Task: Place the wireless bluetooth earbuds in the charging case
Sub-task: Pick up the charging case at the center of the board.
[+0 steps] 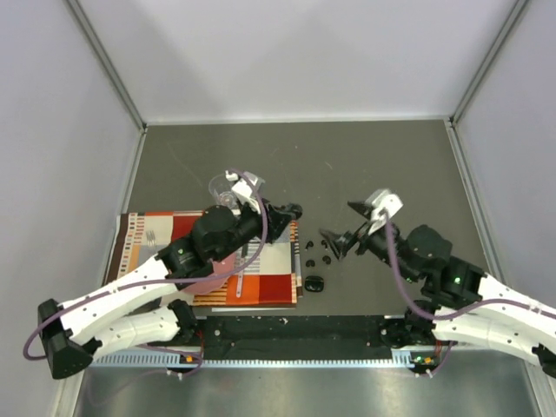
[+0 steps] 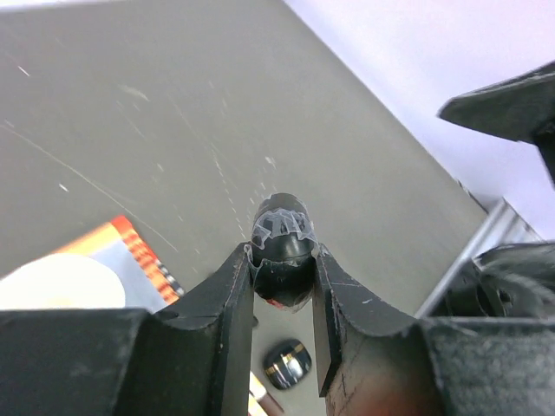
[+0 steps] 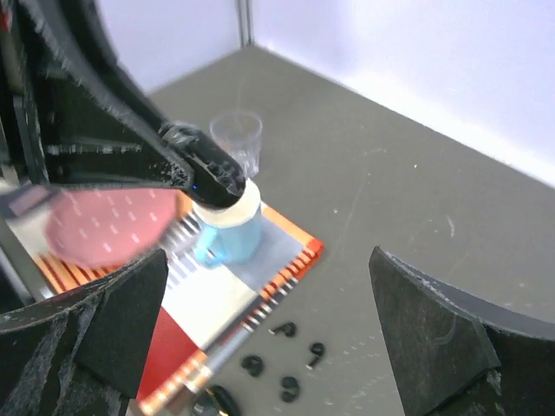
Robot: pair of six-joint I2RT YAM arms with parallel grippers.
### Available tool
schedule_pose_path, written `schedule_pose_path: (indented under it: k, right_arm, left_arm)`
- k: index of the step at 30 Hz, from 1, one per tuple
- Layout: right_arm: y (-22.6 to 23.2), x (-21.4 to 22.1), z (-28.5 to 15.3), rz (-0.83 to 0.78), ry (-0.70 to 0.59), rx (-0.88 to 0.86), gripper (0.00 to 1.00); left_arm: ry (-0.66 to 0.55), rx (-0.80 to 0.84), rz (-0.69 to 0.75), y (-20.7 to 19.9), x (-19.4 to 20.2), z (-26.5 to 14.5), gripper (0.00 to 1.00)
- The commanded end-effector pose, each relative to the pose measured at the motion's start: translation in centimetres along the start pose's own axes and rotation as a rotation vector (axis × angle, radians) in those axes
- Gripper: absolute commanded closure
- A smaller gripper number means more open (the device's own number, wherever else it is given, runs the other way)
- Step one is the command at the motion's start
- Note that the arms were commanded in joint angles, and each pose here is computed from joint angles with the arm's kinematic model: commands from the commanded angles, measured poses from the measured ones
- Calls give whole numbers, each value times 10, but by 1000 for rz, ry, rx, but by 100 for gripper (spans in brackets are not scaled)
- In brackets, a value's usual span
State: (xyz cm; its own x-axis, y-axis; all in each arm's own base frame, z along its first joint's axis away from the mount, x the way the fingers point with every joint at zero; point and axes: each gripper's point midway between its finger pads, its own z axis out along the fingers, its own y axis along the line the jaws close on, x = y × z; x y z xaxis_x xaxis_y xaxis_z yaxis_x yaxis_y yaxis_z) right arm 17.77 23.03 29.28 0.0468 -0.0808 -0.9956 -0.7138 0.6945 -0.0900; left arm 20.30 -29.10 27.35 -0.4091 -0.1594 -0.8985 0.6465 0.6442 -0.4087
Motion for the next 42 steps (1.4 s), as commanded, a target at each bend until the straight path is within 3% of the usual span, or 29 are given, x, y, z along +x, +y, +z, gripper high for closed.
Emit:
schedule_pose_path:
  k: [1, 3, 4, 7, 8, 10, 13, 14, 15, 17, 18, 22, 27, 42]
  right_arm:
    - [-35, -54, -14, 346, -50, 174, 1]
    - [-58, -81, -16, 549, -69, 215, 1]
    - [-60, -71, -6, 592, 2, 213, 1]
    - [-65, -87, 9, 779, 44, 92, 1]
    - [-64, -91, 12, 895, 52, 76, 1]
    - [-65, -92, 16, 980, 49, 91, 1]
    - [-40, -82, 23, 1099, 30, -75, 1]
    - [-36, -107, 20, 1121, -94, -173, 1]
    - [-33, -72, 25, 1190, -60, -165, 1]
    - [-35, -66, 26, 1309, -118, -174, 1]
    - [-32, -46, 28, 1346, -82, -164, 1]
    - [-15, -28, 32, 1372, 4, -130, 1]
    - [2, -25, 39, 1429, 16, -141, 1]
    - [46, -19, 59, 1583, 28, -258, 7]
  left_arm:
    - [-274, -97, 121, 6, -87, -25, 100]
    - [-331, -118, 135, 9, -100, -32, 100]
    - [-384, -106, 146, 6, -113, -41, 100]
    - [-472, -31, 167, -5, -123, -55, 100]
    - [-466, -20, 172, -2, -111, -53, 100]
    - [-520, 30, 179, -7, -112, -64, 100]
    - [-557, 77, 178, -7, -98, -70, 100]
    - [-553, 92, 186, -5, -88, -68, 100]
    - [-552, 111, 211, -7, -83, -68, 100]
    - [-552, 144, 251, -8, -70, -68, 100]
    - [-558, 162, 264, -9, -67, -68, 100]
    - [-618, 239, 335, -14, -51, -72, 100]
    - [-580, 278, 431, -19, -37, -64, 100]
    - [-595, 345, 409, -29, -32, -61, 100]
